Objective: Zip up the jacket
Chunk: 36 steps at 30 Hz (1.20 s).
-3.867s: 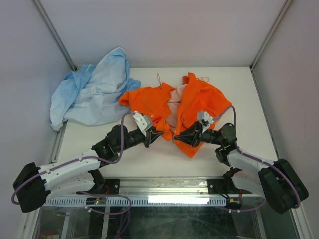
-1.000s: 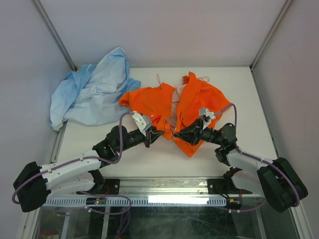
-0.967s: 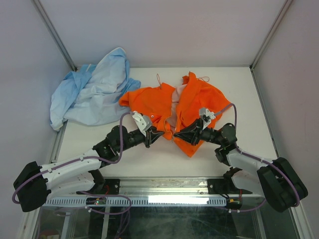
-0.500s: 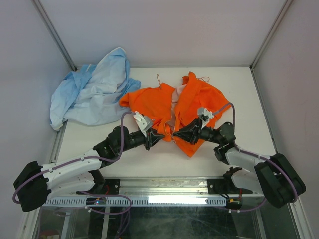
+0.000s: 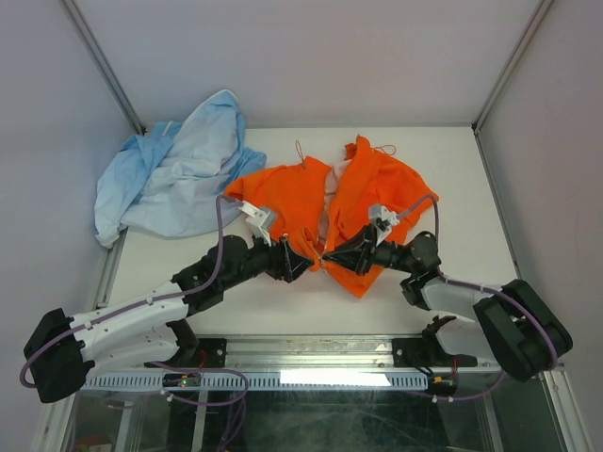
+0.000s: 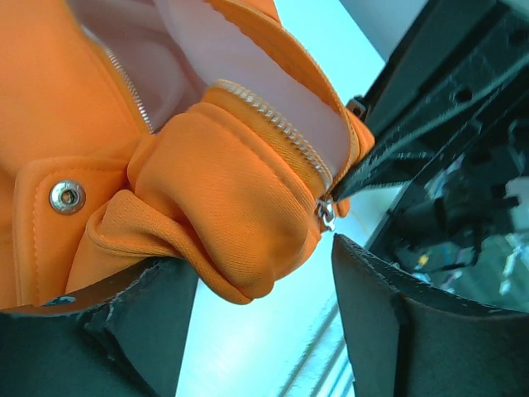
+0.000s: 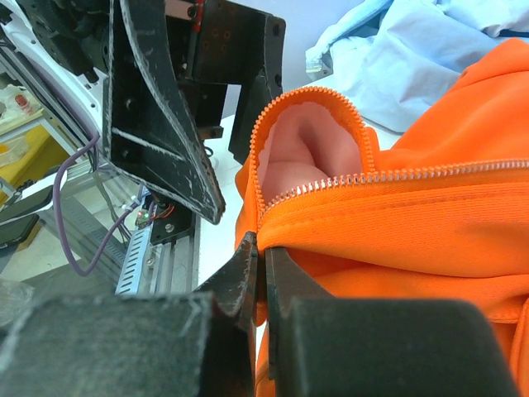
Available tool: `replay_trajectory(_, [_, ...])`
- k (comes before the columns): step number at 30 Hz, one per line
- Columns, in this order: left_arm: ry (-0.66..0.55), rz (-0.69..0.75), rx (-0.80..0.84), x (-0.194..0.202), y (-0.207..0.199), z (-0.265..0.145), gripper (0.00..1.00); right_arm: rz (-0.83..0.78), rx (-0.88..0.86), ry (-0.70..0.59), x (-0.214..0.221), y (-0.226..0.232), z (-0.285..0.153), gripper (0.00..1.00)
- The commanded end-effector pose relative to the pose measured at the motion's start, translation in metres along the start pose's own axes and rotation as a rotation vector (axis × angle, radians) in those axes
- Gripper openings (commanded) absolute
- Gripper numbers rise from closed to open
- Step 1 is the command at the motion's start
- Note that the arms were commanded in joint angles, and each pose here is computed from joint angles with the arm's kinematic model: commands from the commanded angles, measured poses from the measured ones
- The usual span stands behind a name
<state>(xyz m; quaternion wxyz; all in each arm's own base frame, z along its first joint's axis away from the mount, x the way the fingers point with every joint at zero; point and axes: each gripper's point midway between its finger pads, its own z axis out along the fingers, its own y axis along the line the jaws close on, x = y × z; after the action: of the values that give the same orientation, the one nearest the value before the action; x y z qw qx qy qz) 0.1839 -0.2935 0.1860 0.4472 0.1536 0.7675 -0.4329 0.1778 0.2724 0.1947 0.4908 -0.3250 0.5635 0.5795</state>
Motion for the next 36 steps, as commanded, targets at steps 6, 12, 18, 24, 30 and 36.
replay_trajectory(6, [-0.048,-0.456,0.025,-0.015,-0.021,-0.007,0.70,-0.070,-0.085,-0.104,-0.026,0.016,0.019,0.00])
replay_trajectory(12, [-0.114,-0.575,0.080,-0.019,-0.023,-0.008,0.68,-0.050,-0.107,-0.121,-0.023,0.020,0.022,0.00])
replay_trajectory(18, [-0.117,-0.558,0.113,-0.022,-0.029,-0.010,0.62,-0.046,-0.100,-0.126,-0.022,0.020,0.022,0.00])
replay_trajectory(24, [-0.087,-0.524,0.115,-0.019,-0.032,-0.010,0.48,-0.046,-0.092,-0.130,-0.023,0.018,0.023,0.00])
replay_trajectory(30, [-0.041,-0.475,0.098,-0.016,-0.034,-0.007,0.51,-0.052,-0.088,-0.131,-0.025,0.017,0.024,0.00])
replay_trajectory(36, [0.006,-0.423,0.096,-0.011,-0.036,-0.006,0.46,-0.055,-0.084,-0.126,-0.025,0.016,0.025,0.00])
